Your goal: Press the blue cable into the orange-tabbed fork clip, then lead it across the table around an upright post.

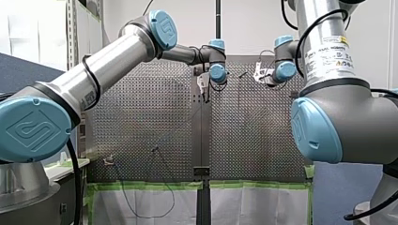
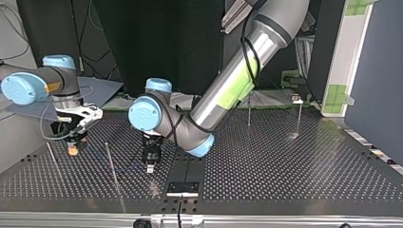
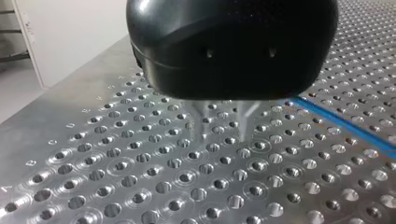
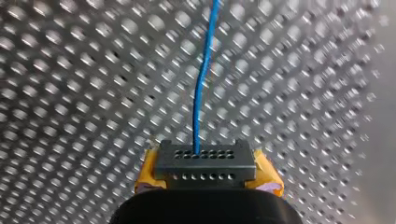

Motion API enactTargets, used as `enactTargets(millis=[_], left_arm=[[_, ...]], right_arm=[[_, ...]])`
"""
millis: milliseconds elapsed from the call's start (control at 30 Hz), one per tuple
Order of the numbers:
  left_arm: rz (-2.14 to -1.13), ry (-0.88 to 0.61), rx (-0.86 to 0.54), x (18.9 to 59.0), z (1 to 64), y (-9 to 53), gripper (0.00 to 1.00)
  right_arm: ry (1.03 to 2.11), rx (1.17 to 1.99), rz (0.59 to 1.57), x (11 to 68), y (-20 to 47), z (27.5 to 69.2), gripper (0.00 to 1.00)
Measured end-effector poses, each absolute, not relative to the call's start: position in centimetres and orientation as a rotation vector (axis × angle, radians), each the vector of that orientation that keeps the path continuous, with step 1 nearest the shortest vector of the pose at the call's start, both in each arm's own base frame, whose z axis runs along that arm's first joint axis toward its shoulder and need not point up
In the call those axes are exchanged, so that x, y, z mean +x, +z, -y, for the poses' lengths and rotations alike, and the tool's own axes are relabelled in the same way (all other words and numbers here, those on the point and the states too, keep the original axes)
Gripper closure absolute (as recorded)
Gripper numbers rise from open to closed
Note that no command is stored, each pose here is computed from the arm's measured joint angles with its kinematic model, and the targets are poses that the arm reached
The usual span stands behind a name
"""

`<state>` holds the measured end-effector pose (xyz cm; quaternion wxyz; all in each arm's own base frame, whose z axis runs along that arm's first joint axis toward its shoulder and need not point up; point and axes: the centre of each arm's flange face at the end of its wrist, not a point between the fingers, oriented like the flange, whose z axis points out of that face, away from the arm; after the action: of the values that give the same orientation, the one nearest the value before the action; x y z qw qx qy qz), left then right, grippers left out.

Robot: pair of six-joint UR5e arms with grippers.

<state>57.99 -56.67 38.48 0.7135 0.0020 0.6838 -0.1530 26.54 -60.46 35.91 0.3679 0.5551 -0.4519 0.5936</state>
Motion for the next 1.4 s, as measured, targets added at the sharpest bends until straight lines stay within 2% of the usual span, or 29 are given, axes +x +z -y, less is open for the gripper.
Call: enactTargets(millis=[67,100,133,167,200,267,633,900,1400], left_arm=[[-1.521,-0.313,0.011,57.8,56.6,38.4,0.44],[-1.524,-0.3,0.013,57.8,56.6,38.3,0.44],[-1.528,-0.288,0.015,57.7,56.6,38.2,0.36],[-1.534,-0.275,0.02,57.6,56.5,38.0,0.21],[-1.54,-0.268,0.024,57.5,56.5,37.7,0.21],[-1.555,-0.256,0.035,57.4,56.4,37.0,0.0],[-1.6,-0.26,0.068,56.6,56.8,34.8,0.0],[-1.6,-0.274,0.04,56.6,56.7,34.7,0.0],[-1.595,-0.248,-0.012,56.7,56.2,34.8,0.0]], right_arm=[[1.534,1.445,1.152,26.7,35.1,60.2,1.0],[1.539,1.453,1.15,26.8,34.8,60.0,1.0],[1.546,1.46,1.148,26.9,34.4,59.9,1.0],[1.555,1.469,1.147,26.9,33.9,59.8,1.0],[1.562,1.476,1.146,27.0,33.5,59.7,1.0],[1.573,1.487,1.15,27.0,32.4,59.4,1.0],[1.557,1.498,1.179,26.9,26.1,59.8,1.0],[1.51,1.493,1.252,26.1,20.5,59.3,1.0],[1.456,1.492,1.256,24.8,11.2,61.0,1.0]])
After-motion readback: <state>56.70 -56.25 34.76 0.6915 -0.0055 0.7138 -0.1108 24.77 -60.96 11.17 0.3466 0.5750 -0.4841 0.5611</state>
